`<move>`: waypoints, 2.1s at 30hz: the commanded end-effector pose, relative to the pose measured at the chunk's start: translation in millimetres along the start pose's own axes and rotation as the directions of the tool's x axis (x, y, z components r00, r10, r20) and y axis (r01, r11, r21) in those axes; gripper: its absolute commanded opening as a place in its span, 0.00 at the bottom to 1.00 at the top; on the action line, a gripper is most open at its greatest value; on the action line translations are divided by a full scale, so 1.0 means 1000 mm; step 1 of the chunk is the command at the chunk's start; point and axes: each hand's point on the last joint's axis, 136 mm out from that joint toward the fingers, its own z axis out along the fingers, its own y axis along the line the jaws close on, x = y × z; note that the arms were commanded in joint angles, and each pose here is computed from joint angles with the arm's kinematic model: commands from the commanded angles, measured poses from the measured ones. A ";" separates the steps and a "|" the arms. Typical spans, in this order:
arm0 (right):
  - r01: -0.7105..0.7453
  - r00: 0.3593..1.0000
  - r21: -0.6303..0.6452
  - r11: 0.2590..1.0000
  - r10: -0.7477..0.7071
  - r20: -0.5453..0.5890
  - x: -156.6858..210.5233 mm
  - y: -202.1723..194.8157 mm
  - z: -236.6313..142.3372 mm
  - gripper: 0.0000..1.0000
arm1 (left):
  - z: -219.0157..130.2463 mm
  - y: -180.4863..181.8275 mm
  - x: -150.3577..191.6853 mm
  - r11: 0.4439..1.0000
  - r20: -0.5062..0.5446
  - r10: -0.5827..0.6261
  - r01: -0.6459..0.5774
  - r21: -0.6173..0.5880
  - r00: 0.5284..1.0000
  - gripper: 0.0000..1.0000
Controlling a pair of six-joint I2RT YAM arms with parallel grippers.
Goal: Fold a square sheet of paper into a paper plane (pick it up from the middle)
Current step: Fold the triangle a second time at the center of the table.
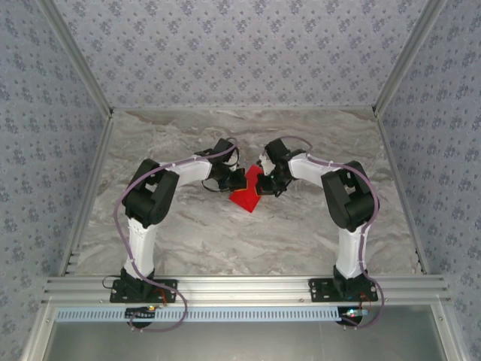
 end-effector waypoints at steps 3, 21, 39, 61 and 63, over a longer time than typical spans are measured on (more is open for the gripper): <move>-0.022 0.996 -0.024 0.999 0.024 0.087 0.004 0.039 -0.020 0.02 | 0.016 0.048 0.033 0.982 -0.068 -0.086 0.073 -0.176 0.994 0.00; -0.048 0.998 -0.075 0.996 0.044 -0.048 0.042 0.058 0.021 0.00 | 0.022 0.054 0.039 0.978 -0.081 -0.115 0.098 -0.181 0.990 0.00; -0.078 0.992 -0.029 0.997 0.075 -0.103 0.060 0.032 0.033 0.00 | 0.023 0.058 0.042 0.975 -0.083 -0.125 0.107 -0.192 0.989 0.00; -0.100 0.990 -0.146 0.984 0.085 -0.109 0.064 0.046 0.018 0.00 | 0.024 0.062 0.045 0.973 -0.091 -0.131 0.110 -0.201 0.987 0.00; -0.103 0.990 -0.148 0.984 0.087 -0.114 0.066 0.046 0.018 0.00 | 0.025 0.062 0.045 0.973 -0.091 -0.132 0.112 -0.201 0.987 0.00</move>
